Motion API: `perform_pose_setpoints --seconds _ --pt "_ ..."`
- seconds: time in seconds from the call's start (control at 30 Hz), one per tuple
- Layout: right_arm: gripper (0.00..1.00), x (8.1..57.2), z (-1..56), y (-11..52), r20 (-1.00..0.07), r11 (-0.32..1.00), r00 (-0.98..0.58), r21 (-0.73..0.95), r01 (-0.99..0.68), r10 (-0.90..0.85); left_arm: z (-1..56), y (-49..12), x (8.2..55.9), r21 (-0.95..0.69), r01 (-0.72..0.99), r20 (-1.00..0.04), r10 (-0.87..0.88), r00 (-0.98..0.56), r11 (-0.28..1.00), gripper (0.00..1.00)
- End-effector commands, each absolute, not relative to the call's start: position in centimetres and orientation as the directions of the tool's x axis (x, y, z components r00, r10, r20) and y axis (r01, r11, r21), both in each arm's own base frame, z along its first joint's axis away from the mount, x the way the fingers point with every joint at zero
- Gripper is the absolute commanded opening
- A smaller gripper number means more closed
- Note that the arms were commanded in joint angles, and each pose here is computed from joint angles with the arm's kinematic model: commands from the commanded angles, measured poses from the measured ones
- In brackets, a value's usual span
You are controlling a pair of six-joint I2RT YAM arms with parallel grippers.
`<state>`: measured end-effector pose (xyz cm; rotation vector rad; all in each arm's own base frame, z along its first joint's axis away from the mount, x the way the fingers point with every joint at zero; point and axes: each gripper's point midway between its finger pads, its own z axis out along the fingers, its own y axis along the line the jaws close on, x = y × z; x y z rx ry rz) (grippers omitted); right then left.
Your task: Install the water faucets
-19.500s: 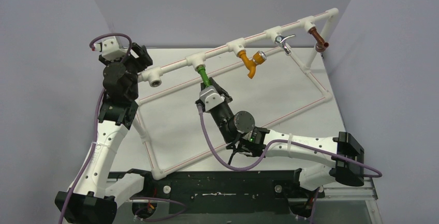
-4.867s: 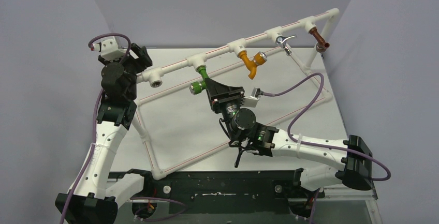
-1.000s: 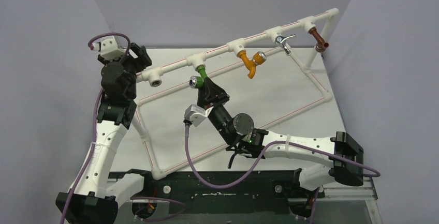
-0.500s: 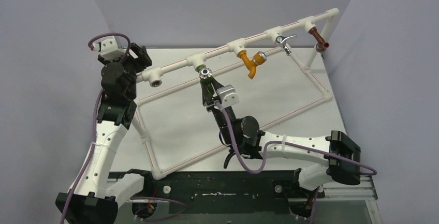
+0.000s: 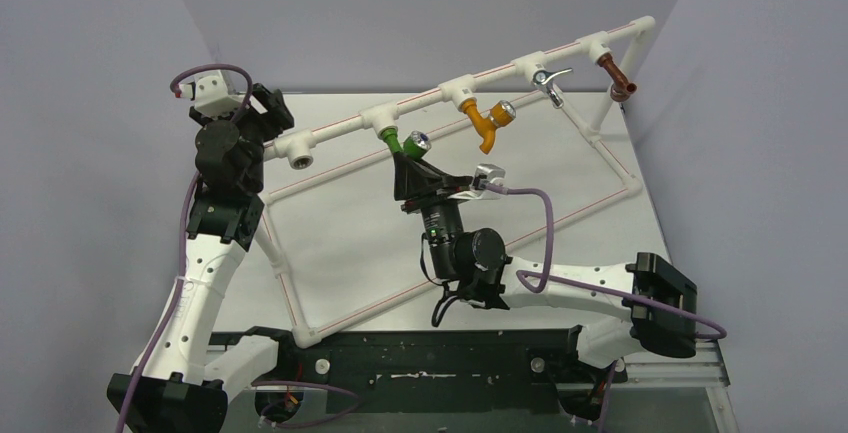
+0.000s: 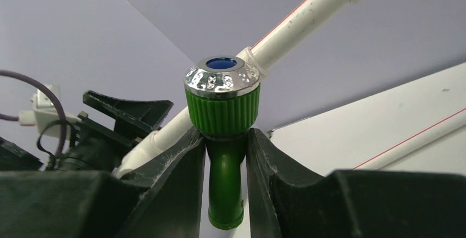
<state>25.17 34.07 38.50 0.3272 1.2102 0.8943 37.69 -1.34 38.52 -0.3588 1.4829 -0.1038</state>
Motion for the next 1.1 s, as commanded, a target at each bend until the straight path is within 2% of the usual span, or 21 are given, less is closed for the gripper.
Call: perform_pose_setpoints --seconds 0.0,0.37,0.6,0.77,0.8,1.0,1.07 --pt "0.0 24.7 39.7 32.8 -0.349 0.314 -0.022 0.869 -0.383 0.937 26.5 -1.6 36.6 -0.152 -0.21 -0.932 -0.211 -0.294 0.966 0.7" --pt "0.0 24.9 40.1 33.4 0.019 -0.061 -0.209 0.979 -0.196 0.978 26.4 -1.5 36.7 -0.151 -0.213 -0.932 -0.21 -0.294 0.965 0.7" --pt "0.0 24.5 41.4 33.0 0.113 -0.148 -0.255 0.981 -0.123 0.96 26.4 -1.4 36.7 -0.147 -0.217 -0.932 -0.208 -0.296 0.965 0.7" --pt "0.0 24.3 41.4 33.2 0.093 -0.129 -0.268 0.984 -0.12 0.959 26.3 -1.4 36.7 -0.144 -0.218 -0.932 -0.207 -0.298 0.965 0.7" --pt "0.04 24.3 41.3 33.3 0.091 -0.126 -0.272 0.985 -0.117 0.958 26.3 -1.4 36.7 -0.144 -0.219 -0.932 -0.207 -0.298 0.965 0.7" --pt "0.49 24.2 41.0 33.1 0.062 -0.1 -0.279 0.987 -0.124 0.958 26.2 -1.3 36.7 -0.142 -0.222 -0.932 -0.206 -0.299 0.965 0.7" --pt "0.6 24.1 41.0 33.0 0.044 -0.083 -0.281 0.988 -0.127 0.959 26.2 -1.4 36.7 -0.141 -0.221 -0.932 -0.205 -0.299 0.965 0.7"
